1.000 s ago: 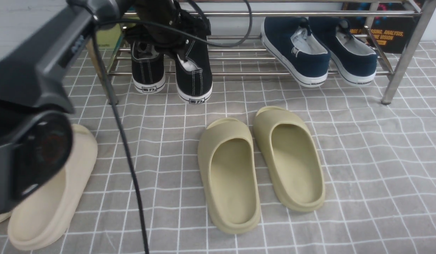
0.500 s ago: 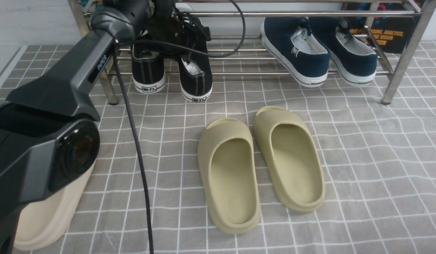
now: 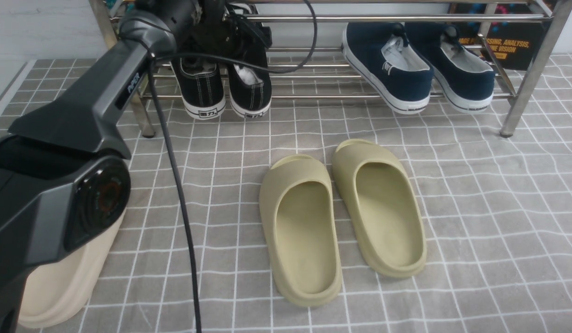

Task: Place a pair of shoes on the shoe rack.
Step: Use the left arm to put a shoe into the shoe rack

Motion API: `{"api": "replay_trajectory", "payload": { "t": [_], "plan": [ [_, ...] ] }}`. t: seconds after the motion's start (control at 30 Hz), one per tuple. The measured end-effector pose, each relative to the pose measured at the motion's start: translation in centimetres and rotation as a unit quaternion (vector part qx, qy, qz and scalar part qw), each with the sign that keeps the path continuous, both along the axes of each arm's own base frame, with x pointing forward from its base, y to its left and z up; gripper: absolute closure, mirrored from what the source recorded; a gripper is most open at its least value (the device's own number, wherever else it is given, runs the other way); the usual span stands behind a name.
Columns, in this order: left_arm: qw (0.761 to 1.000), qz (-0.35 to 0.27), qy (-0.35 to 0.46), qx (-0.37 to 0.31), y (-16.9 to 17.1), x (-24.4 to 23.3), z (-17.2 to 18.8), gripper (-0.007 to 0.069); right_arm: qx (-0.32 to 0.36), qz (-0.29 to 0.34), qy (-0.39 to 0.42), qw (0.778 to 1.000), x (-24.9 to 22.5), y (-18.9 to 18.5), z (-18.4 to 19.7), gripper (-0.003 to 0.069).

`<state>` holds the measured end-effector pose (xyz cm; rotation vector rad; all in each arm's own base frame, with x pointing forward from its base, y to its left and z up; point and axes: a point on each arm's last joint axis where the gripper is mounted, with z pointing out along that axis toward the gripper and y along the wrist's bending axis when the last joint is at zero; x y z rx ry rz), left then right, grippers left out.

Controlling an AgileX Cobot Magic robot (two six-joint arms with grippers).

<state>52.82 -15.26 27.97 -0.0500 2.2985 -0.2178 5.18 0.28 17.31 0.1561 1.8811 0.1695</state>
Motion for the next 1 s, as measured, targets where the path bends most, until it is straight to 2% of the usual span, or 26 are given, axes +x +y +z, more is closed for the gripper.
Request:
{"api": "replay_trajectory", "payload": {
  "t": [0.23, 0.3, 0.47, 0.57, 0.67, 0.7, 0.77, 1.0],
  "plan": [
    [1.000, 0.000, -0.005, -0.001, -0.01, 0.04, 0.12, 0.0323, 0.000, 0.000, 0.000, 1.000, 0.00, 0.00, 0.00, 0.0419],
    [1.000, 0.000, -0.001, 0.000, 0.00, -0.01, 0.06, 0.0303, 0.000, 0.000, 0.000, 1.000, 0.00, 0.00, 0.00, 0.0419],
    [1.000, -0.001, 0.021, -0.011, -0.14, -0.31, -0.12, 0.0308, 0.000, 0.000, 0.000, 1.000, 0.00, 0.00, 0.00, 0.0419],
    [0.999, 0.006, 0.043, -0.029, -0.28, -0.57, -0.32, 0.0353, 0.000, 0.000, 0.000, 1.000, 0.00, 0.00, 0.00, 0.0419],
    [0.998, 0.017, 0.049, -0.042, -0.28, -0.63, -0.28, 0.0456, 0.000, 0.000, 0.000, 1.000, 0.00, 0.00, 0.00, 0.0419],
    [0.997, 0.028, 0.051, -0.052, -0.27, -0.63, -0.28, 0.0562, 0.000, 0.000, 0.000, 1.000, 0.00, 0.00, 0.00, 0.0419],
    [0.996, 0.037, 0.052, -0.058, -0.17, -0.60, -0.28, 0.0638, 0.000, 0.000, 0.000, 1.000, 0.00, 0.00, 0.00, 0.0419],
    [0.994, 0.050, 0.051, -0.086, -0.18, -0.52, -0.14, 0.0638, 0.000, 0.000, 0.000, 1.000, 0.00, 0.00, 0.00, 0.0419]
  ]
}}
